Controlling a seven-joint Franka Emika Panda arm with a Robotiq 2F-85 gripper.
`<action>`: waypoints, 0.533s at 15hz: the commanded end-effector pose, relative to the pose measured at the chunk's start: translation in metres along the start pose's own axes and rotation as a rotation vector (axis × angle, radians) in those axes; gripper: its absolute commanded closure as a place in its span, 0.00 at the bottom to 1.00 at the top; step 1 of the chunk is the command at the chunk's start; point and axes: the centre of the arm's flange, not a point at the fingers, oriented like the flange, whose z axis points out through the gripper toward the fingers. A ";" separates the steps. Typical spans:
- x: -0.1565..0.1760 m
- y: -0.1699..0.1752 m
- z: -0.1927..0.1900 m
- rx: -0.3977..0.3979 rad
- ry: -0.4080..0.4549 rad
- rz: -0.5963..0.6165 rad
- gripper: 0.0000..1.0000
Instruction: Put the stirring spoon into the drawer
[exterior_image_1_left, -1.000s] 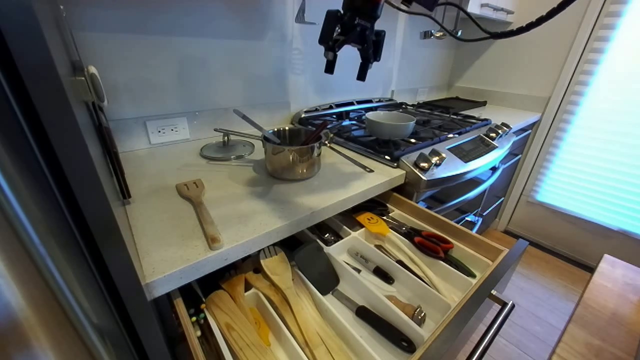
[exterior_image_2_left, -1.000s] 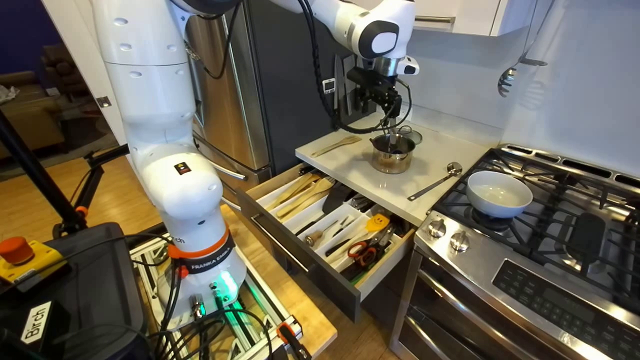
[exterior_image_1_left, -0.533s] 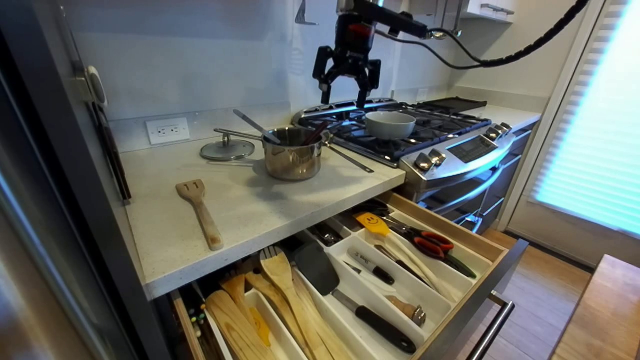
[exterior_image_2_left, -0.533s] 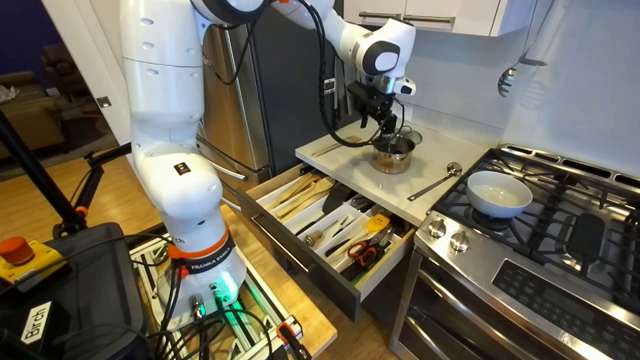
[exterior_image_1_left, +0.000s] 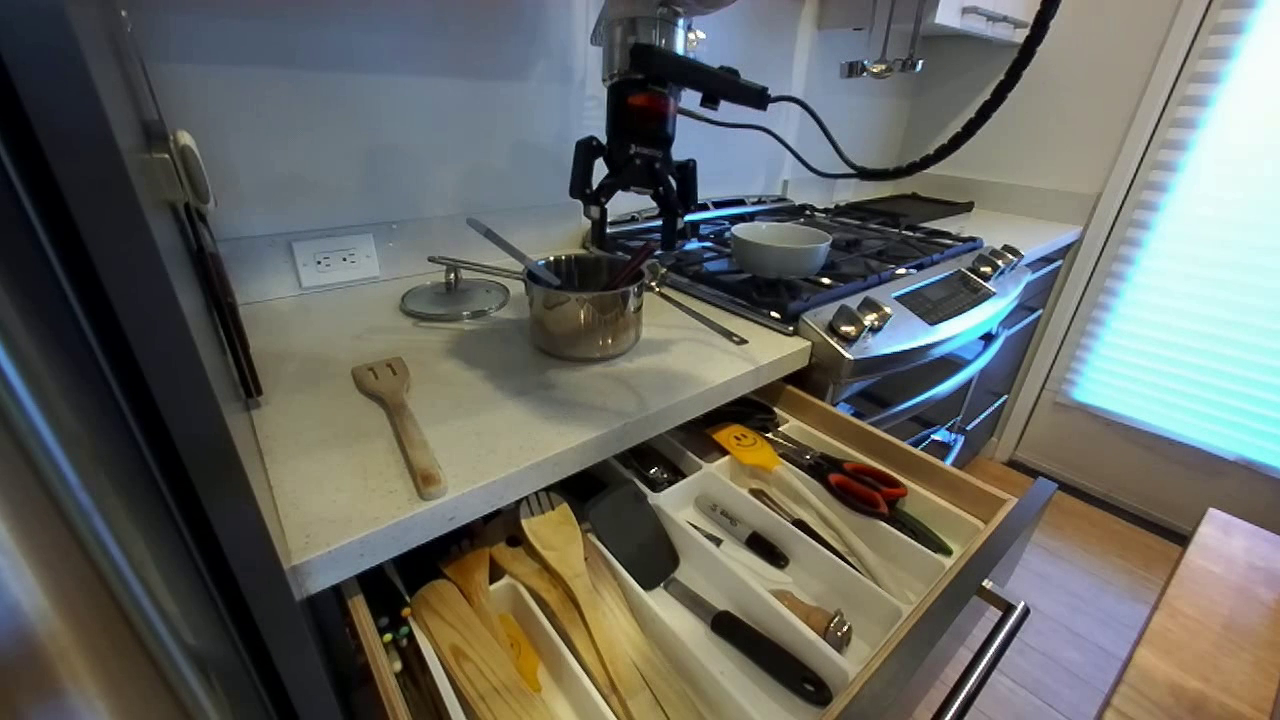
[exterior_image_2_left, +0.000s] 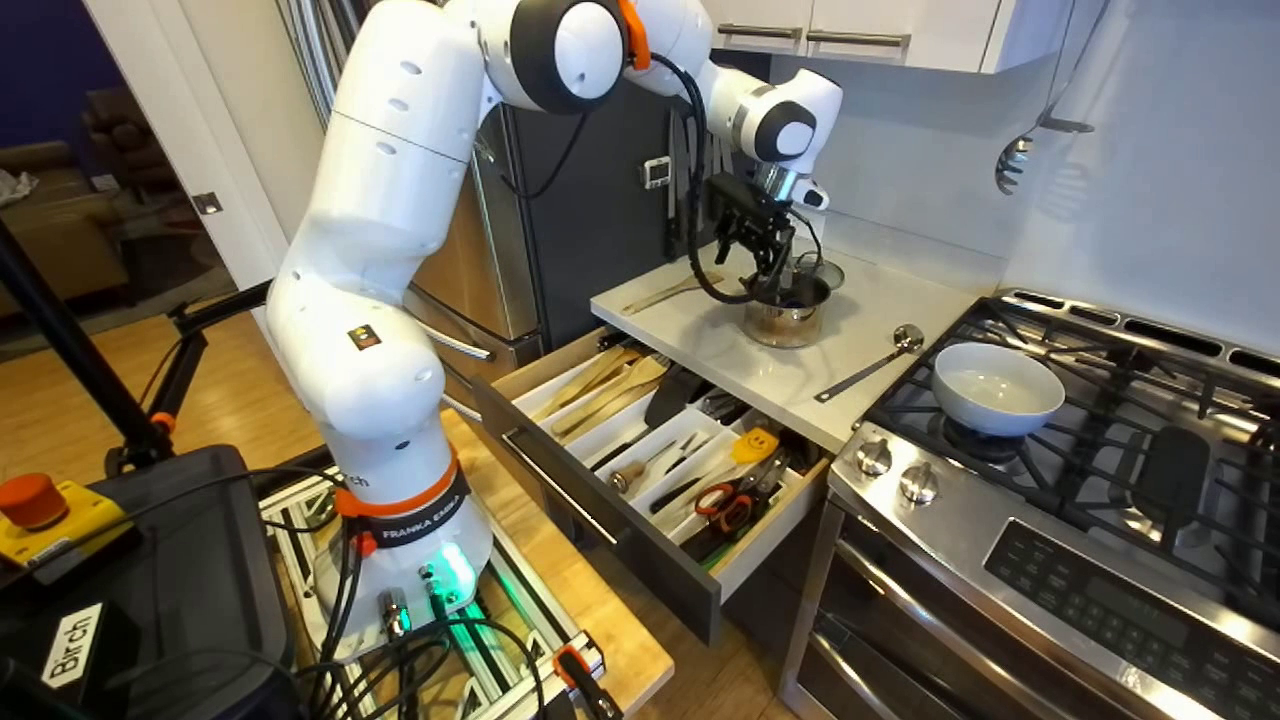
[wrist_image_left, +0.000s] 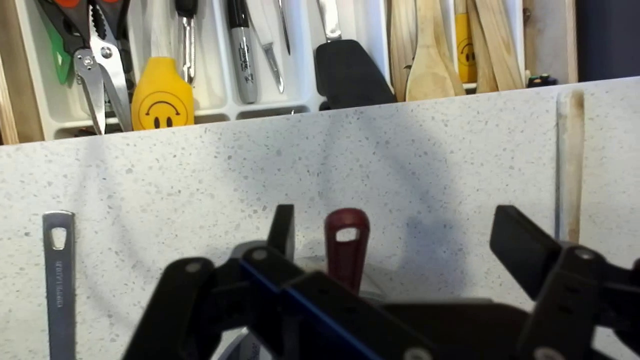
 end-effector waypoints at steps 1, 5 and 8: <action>0.038 0.004 0.002 -0.020 -0.086 0.007 0.00; 0.047 0.015 0.016 -0.042 -0.142 0.019 0.29; 0.052 0.023 0.019 -0.048 -0.169 0.014 0.54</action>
